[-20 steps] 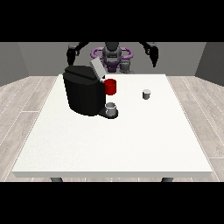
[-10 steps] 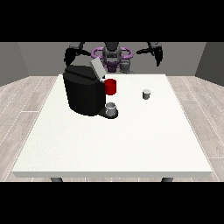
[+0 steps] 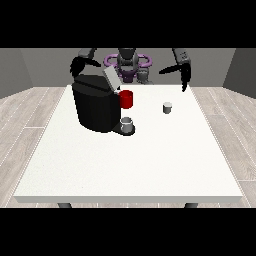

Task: Insert the coffee pod into the coffee machine and close the lid

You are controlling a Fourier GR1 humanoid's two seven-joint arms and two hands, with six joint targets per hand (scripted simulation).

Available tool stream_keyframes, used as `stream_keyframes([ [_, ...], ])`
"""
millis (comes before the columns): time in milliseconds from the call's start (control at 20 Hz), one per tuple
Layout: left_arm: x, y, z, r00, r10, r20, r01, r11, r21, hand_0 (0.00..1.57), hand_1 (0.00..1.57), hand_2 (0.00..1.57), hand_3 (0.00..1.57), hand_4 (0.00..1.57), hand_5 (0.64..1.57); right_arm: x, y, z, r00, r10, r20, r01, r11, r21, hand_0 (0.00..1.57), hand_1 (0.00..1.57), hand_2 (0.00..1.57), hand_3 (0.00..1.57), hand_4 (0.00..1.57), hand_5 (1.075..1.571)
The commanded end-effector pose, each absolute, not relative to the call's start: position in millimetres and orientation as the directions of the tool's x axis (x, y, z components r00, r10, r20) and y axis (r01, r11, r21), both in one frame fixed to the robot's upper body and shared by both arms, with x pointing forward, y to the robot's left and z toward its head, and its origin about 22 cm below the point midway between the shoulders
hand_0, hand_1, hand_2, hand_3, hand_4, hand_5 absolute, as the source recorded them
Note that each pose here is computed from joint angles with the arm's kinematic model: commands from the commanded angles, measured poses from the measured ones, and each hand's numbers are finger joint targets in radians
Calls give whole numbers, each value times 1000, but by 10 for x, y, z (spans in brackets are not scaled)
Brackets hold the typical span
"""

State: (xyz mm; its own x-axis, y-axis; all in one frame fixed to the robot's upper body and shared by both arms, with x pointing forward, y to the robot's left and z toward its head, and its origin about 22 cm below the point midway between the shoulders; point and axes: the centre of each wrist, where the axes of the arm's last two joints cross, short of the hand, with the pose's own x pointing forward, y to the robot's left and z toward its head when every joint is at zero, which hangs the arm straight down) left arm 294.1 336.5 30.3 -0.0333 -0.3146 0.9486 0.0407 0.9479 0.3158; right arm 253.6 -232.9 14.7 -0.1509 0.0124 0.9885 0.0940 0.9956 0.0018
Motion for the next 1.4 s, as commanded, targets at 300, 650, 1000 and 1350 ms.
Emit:
stream_keyframes([
  [300, 3401, 3547, 412, 35, -389, 921, 20, 921, 388, 0, 0, 0, 0, 0, 1571, 2765, -2111, 300, -190, 13, 982, 58, 998, -2, 0, 0, 0, 0, 340, 1571],
  [650, 3374, 3379, 98, 103, -482, 870, 106, 875, 472, 0, 0, 0, 0, 0, 1571, 2781, -2370, 106, -101, 28, 995, 113, 993, -17, 0, 0, 0, 0, 372, 1571],
  [1000, 3402, 3370, -103, 144, -582, 800, 124, 813, 569, 223, 223, 529, 222, 0, 1571, 2812, -2222, 140, -80, 69, 994, 92, 994, -62, 0, 0, 0, 0, 422, 1571],
  [1350, 3468, 3569, -54, 176, -652, 737, 111, 757, 643, 704, 704, 775, 487, 0, 1571, 2852, -2272, 164, -90, 65, 994, 80, 995, -58, 0, 0, 0, 0, 427, 1571],
])
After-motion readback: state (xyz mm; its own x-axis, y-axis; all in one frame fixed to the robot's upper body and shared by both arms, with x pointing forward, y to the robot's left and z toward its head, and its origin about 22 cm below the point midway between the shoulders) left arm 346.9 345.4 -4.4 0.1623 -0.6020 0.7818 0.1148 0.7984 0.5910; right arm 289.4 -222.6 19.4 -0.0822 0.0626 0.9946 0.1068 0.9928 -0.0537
